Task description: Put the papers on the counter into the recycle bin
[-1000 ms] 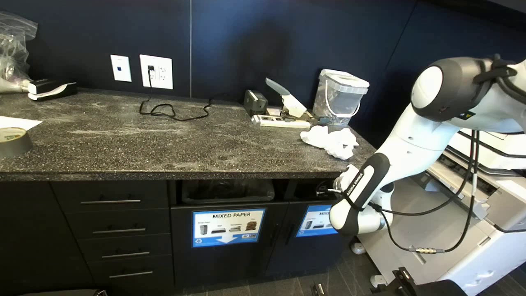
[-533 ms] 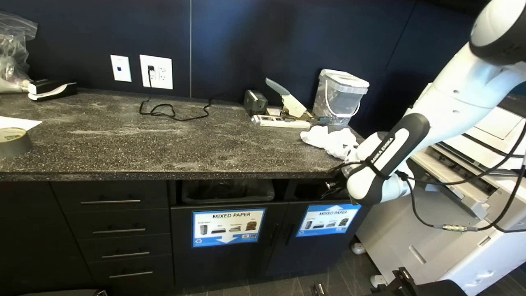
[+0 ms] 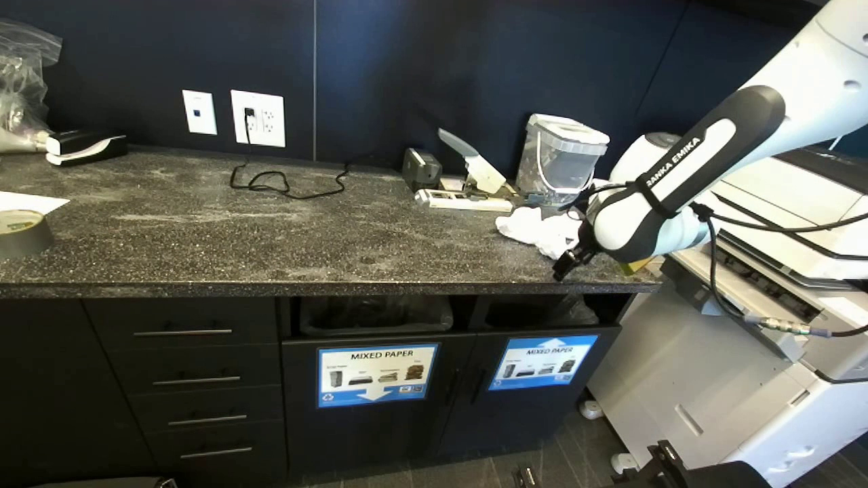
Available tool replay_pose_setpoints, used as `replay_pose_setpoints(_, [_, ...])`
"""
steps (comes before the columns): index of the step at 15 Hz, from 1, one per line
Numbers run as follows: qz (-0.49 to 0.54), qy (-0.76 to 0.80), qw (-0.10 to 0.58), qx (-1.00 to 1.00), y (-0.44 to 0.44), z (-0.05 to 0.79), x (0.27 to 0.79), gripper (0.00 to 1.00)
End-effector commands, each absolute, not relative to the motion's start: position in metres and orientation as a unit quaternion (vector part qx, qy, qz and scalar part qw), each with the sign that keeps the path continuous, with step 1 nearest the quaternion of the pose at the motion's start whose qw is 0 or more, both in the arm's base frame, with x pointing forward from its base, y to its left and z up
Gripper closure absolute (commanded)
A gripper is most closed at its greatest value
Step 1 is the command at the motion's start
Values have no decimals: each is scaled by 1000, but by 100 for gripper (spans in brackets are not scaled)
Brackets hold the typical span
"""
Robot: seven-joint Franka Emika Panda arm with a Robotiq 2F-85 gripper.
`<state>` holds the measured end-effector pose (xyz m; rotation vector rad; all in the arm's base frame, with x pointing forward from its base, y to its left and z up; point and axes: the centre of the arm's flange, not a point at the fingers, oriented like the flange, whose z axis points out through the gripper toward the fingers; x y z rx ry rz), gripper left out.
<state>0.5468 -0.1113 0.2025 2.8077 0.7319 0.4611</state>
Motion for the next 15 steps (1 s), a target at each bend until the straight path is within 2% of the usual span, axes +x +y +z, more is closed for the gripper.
replay_pose_setpoints(1, [187,295,133,928,-135,251,553,0])
replay_pose_setpoints(8, [233,388,129,882,-167,258,595,0])
replay_pose_setpoints(15, [208,440,94,869,-176,215,647,0])
